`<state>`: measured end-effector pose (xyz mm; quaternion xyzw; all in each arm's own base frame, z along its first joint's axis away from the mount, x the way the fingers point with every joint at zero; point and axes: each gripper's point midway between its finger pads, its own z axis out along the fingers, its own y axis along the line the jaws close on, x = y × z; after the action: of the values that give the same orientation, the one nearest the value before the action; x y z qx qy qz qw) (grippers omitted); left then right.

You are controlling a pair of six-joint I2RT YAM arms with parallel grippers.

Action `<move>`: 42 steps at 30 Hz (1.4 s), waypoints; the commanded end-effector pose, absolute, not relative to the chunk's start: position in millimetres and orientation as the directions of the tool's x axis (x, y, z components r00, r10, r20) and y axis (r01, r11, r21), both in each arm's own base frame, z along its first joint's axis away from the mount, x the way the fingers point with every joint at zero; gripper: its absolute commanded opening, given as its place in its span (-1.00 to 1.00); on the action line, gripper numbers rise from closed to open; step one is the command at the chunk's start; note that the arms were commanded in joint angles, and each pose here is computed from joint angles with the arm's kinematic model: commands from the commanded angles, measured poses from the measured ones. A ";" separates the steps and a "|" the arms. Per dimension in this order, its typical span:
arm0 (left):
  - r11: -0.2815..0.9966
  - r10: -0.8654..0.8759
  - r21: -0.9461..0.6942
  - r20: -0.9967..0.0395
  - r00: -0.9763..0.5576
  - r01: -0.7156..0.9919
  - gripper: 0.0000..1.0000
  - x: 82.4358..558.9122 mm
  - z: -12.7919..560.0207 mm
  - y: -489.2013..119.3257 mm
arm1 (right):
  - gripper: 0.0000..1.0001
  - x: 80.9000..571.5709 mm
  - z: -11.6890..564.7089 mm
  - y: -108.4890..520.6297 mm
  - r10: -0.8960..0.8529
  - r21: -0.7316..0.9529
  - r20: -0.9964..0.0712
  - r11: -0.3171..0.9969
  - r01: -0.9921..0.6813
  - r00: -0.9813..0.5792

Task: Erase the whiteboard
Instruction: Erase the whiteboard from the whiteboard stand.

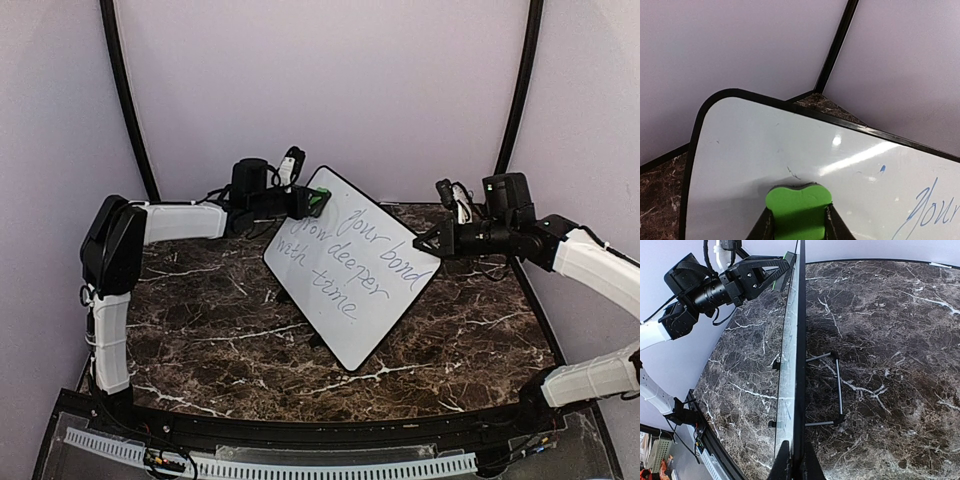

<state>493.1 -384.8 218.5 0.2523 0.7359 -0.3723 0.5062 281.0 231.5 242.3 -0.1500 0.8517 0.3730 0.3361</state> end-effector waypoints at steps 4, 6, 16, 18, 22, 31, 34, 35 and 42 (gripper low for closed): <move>0.602 0.048 -0.311 -0.905 -0.422 0.735 -0.70 476.5 195.6 -393.6 | -1.00 258.5 259.0 259.0 -0.141 0.449 -0.792 0.526 -0.722 -0.594; 0.612 0.022 -0.298 -0.919 -0.393 0.732 -0.70 483.9 210.9 -393.2 | -1.00 258.4 259.5 259.9 -0.142 0.450 -0.791 0.523 -0.724 -0.595; 0.630 0.016 -0.224 -0.954 -0.300 0.744 -0.70 504.4 255.9 -400.1 | -1.00 256.2 260.4 258.7 -0.142 0.447 -0.793 0.524 -0.725 -0.592; 0.619 0.036 -0.234 -0.945 -0.324 0.750 -0.71 499.9 247.7 -400.8 | -1.00 256.0 260.5 258.1 -0.141 0.445 -0.795 0.526 -0.724 -0.591; 0.617 0.060 -0.253 -0.929 -0.366 0.745 -0.72 486.3 229.3 -394.7 | -1.00 255.8 261.1 258.4 -0.140 0.446 -0.795 0.524 -0.726 -0.590; 0.626 0.078 -0.297 -0.896 -0.437 0.721 -0.72 450.1 182.4 -372.2 | -1.00 256.0 261.4 260.2 -0.142 0.448 -0.795 0.517 -0.729 -0.589; 0.621 0.082 -0.293 -0.898 -0.433 0.727 -0.72 447.9 180.3 -371.9 | -1.00 256.1 260.7 260.6 -0.144 0.448 -0.794 0.518 -0.728 -0.591; 0.615 0.081 -0.290 -0.902 -0.424 0.733 -0.72 448.2 183.3 -373.3 | -1.00 256.1 261.4 260.9 -0.144 0.449 -0.794 0.517 -0.729 -0.591; 0.587 0.095 -0.233 -0.931 -0.352 0.776 -0.72 459.4 218.1 -393.4 | -1.00 254.9 262.7 261.3 -0.146 0.447 -0.794 0.517 -0.730 -0.590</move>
<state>466.7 -370.8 207.2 0.2566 0.7544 -0.3420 0.4980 279.6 235.7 245.3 -0.1602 0.8459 0.3779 0.3405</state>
